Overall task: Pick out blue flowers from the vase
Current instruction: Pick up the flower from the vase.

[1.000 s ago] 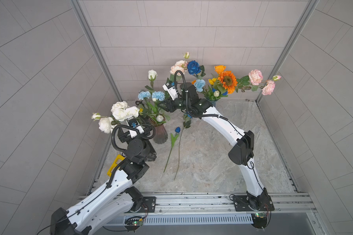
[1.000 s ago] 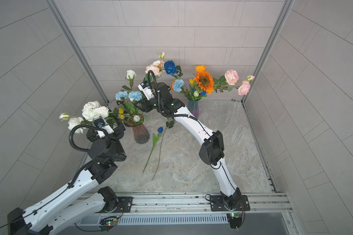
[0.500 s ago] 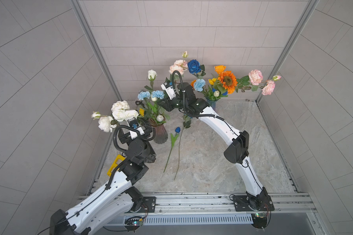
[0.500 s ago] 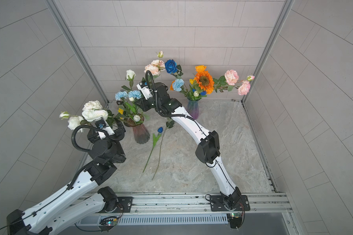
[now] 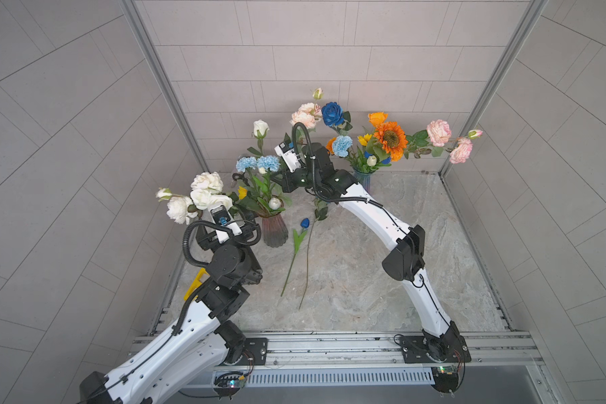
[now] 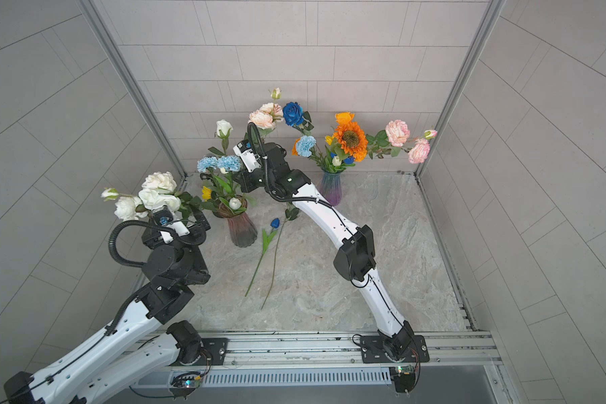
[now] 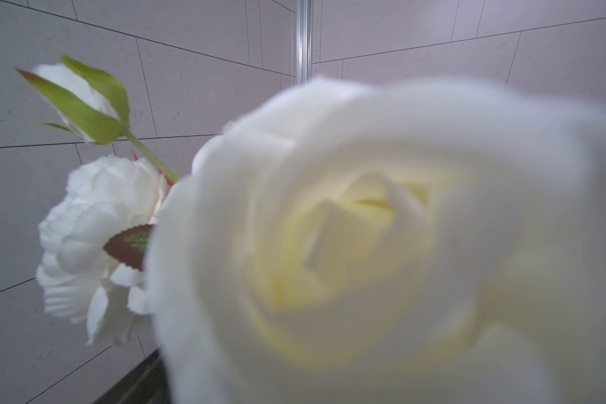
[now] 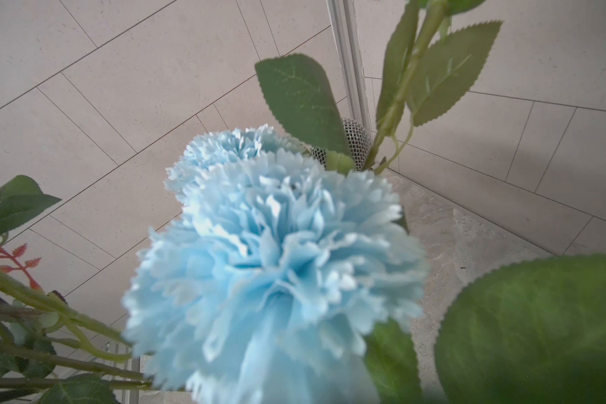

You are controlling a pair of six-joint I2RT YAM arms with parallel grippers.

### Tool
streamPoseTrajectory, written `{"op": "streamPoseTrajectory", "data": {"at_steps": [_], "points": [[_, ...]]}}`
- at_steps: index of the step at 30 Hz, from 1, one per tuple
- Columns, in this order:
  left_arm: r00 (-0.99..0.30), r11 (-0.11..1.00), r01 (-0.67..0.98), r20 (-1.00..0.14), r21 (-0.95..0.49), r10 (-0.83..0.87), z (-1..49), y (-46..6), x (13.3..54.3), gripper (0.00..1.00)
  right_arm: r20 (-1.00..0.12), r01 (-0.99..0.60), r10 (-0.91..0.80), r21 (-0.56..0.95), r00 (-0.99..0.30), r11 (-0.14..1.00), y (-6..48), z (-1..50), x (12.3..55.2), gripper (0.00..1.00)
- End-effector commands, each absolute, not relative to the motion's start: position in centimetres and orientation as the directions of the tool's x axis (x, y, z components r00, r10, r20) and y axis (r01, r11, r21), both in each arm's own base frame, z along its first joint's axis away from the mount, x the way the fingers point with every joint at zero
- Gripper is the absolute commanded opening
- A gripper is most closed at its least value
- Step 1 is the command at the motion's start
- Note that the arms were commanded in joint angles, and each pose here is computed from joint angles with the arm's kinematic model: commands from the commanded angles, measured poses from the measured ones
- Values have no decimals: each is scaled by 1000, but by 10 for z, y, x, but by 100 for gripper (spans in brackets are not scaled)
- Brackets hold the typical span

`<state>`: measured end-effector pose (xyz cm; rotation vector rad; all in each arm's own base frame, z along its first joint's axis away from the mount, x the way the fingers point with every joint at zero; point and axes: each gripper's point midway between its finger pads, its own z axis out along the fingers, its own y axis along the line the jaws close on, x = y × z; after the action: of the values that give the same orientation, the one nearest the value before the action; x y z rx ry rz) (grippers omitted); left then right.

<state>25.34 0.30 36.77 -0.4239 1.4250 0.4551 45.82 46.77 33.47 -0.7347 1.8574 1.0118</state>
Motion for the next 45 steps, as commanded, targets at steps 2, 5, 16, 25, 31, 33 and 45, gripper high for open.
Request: {"op": "streamPoseTrajectory", "data": {"at_steps": [2,5,16,25,31,33,45], "points": [[89,838,-545,-995,-13,43,365,6,251,96,-918,-814,-65,312,-391,490,464,366,448,28],[91,839,-545,-995,-15,41,366,7,251,96,-914,-810,-59,325,-402,488,468,360,451,32],[90,847,-532,-995,-15,39,364,5,252,96,-917,-808,-23,339,-398,483,480,351,462,36],[92,851,-525,-995,-12,43,364,5,251,96,-918,-803,-19,336,-396,492,481,347,468,16],[97,849,-528,-995,-17,40,364,8,247,96,-922,-810,-16,332,-387,483,478,360,462,9],[98,848,-529,-994,-18,40,364,9,246,96,-928,-818,-17,320,-373,478,475,370,456,9],[92,843,-538,-995,-11,46,364,12,244,96,-964,-852,-12,229,-266,471,454,432,420,10]]}}
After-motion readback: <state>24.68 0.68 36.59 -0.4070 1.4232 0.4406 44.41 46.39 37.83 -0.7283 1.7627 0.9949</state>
